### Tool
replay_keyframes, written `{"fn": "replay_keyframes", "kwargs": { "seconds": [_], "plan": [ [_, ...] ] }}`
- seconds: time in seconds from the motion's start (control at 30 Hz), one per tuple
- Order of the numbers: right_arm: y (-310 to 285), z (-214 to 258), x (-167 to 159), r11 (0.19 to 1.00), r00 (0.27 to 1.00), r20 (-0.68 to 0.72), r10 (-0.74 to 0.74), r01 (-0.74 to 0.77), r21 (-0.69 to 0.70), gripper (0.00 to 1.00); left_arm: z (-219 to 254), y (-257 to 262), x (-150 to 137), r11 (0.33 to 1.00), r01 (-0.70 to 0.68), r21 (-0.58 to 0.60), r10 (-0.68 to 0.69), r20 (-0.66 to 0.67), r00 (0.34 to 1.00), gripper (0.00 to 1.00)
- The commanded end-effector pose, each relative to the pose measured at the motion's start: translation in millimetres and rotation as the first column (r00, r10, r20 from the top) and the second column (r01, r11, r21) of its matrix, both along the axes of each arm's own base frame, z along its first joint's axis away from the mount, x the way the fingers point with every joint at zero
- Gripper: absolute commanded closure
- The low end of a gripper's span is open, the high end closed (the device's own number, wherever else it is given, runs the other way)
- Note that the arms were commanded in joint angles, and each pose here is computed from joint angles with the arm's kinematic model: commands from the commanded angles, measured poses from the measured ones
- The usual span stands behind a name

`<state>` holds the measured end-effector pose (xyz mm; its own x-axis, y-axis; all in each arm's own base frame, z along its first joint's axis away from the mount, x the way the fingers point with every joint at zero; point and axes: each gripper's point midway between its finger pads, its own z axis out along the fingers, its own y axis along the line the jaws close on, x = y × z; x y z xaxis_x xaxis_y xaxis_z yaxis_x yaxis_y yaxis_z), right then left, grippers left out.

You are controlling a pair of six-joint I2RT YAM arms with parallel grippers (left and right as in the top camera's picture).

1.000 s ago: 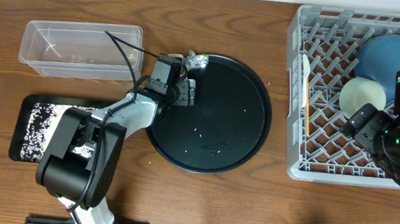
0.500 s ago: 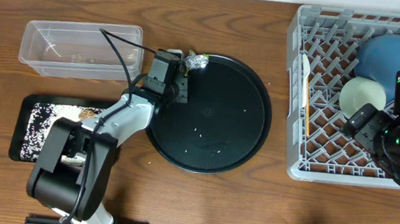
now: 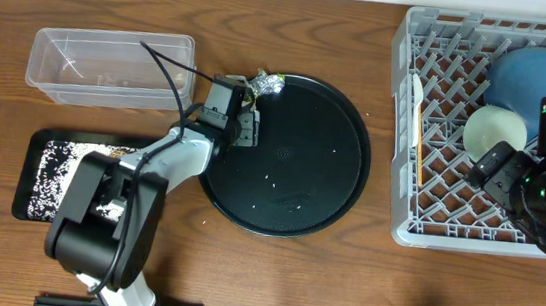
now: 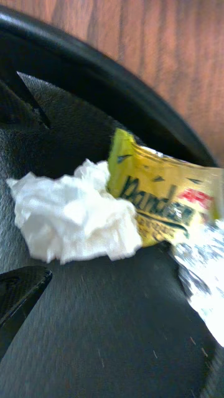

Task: Sort waste into correct bins and load items into the dishwasher rack
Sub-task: 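Close the left gripper on the crumpled white tissue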

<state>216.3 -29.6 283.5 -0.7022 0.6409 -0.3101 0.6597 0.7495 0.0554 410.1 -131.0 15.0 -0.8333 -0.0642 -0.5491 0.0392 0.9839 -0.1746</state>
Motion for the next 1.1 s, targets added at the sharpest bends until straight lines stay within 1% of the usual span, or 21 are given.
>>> {"fn": "replay_keyframes", "kwargs": {
  "seconds": [0.0,0.3,0.43,0.57,0.83,0.97,1.07],
  "plan": [
    [-2,0,-1,1.0,1.0,0.004,-0.023,0.023,0.001,0.01,2,2,9,1.0,-0.001,0.026,0.0,0.033,0.999,0.3],
    [-2,0,-1,1.0,1.0,0.003,-0.023,0.023,0.001,0.01,6,0,14,1.0,0.001,0.016,-0.002,0.057,0.998,0.3],
    [-2,0,-1,1.0,1.0,0.004,-0.023,0.023,0.001,0.01,4,1,11,1.0,0.001,0.02,-0.002,0.043,0.999,0.3],
    [-2,0,-1,1.0,1.0,0.003,-0.023,0.023,0.001,0.01,-2,-9,5,0.998,0.057,-0.008,-0.057,0.016,0.998,0.3],
    [-2,0,-1,1.0,1.0,0.004,-0.023,0.023,0.001,0.01,-4,-9,4,0.998,0.061,-0.003,-0.061,0.011,0.998,0.3],
    [-2,0,-1,1.0,1.0,0.004,-0.023,0.023,0.001,0.01,-4,-8,4,0.997,0.076,0.008,-0.076,0.01,0.997,0.32],
    [-2,0,-1,1.0,1.0,0.003,-0.023,0.023,0.001,0.01,-4,-8,4,0.996,0.085,0.014,-0.085,0.012,0.996,0.38]
  ]
}}
